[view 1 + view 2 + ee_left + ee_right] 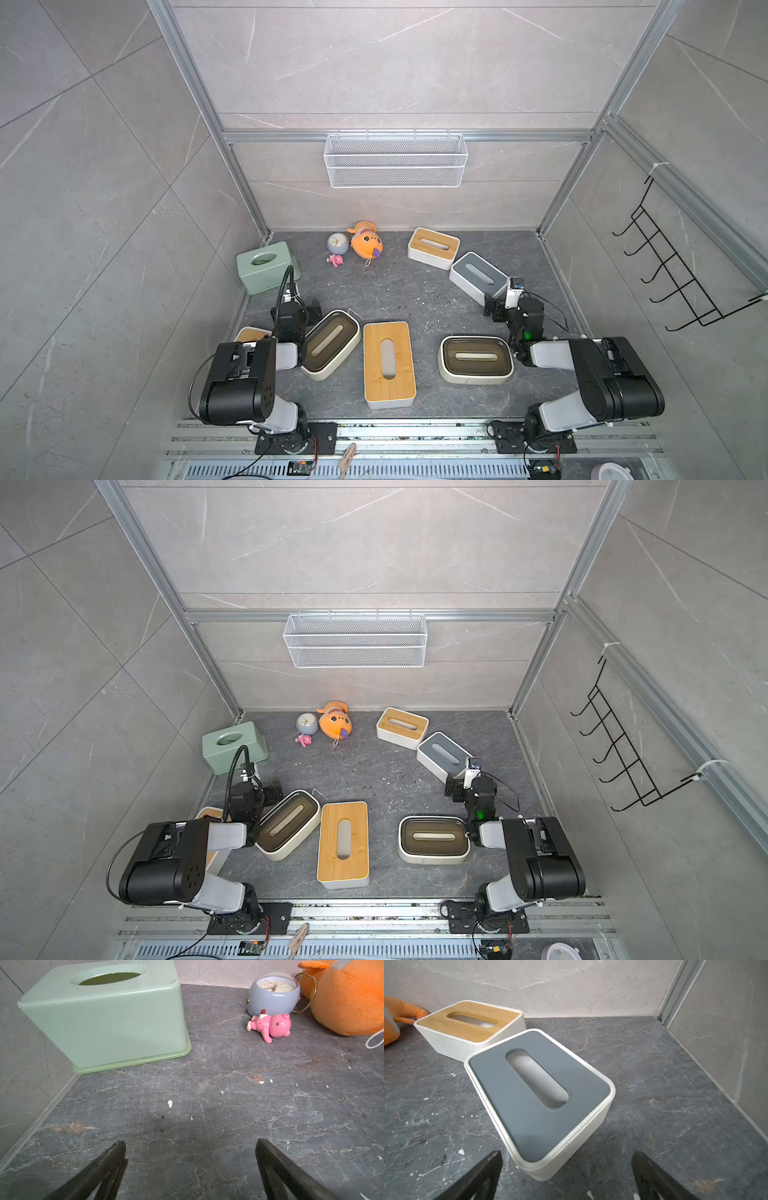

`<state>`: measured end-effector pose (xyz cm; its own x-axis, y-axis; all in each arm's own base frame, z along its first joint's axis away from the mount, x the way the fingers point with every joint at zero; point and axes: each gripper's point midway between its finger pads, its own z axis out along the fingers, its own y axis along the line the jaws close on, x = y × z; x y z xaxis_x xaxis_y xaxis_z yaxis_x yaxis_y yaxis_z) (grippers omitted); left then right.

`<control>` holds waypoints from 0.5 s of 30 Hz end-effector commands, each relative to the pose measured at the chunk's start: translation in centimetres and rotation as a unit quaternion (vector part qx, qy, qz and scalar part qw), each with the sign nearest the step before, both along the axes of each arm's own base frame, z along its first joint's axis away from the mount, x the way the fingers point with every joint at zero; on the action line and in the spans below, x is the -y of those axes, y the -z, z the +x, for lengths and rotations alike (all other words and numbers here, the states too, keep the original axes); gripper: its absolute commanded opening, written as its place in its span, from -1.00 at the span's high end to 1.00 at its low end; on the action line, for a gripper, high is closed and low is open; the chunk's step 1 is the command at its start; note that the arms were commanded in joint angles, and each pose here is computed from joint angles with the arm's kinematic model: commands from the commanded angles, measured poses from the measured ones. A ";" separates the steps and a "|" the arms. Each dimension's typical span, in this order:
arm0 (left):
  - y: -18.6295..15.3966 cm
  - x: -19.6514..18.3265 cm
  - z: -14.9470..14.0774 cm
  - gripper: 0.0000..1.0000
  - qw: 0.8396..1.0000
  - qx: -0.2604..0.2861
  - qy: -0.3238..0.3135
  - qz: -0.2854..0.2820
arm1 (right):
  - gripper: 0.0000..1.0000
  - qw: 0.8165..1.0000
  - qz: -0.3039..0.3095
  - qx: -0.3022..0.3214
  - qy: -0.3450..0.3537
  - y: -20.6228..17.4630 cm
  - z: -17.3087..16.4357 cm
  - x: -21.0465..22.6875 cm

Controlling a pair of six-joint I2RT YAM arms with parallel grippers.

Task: Stack the tissue boxes
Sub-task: Adjust the tissue box at the center of the board.

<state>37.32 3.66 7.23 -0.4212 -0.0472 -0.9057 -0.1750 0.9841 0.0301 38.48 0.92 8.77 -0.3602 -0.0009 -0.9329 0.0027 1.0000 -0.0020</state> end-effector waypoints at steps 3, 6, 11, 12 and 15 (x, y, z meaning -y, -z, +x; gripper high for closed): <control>-1.5 0.1 1.1 -1.00 1.000 0.024 0.005 0.001 | -1.00 1.000 0.007 0.005 -0.006 -0.6 0.5 -0.3; -1.5 0.2 1.0 -1.00 1.000 0.024 0.006 0.001 | -1.00 1.000 0.007 0.005 -0.005 -0.6 0.5 -0.3; -1.5 0.1 1.0 -1.00 1.000 0.024 0.006 0.001 | -0.99 1.000 0.007 0.005 -0.006 -0.6 0.4 -0.3; -1.4 0.1 1.0 -1.00 1.000 0.023 0.005 0.001 | -1.00 1.000 0.007 0.005 -0.005 -0.6 0.5 -0.3; -1.5 0.1 1.0 -0.99 1.000 0.025 0.005 0.001 | -1.00 1.000 0.007 0.005 -0.005 -0.6 0.4 -0.3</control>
<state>37.33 3.64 7.23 -0.4216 -0.0472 -0.9056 -0.1739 0.9843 0.0297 38.48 1.03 8.77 -0.3603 -0.0009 -0.9328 -0.0037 1.0000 0.0004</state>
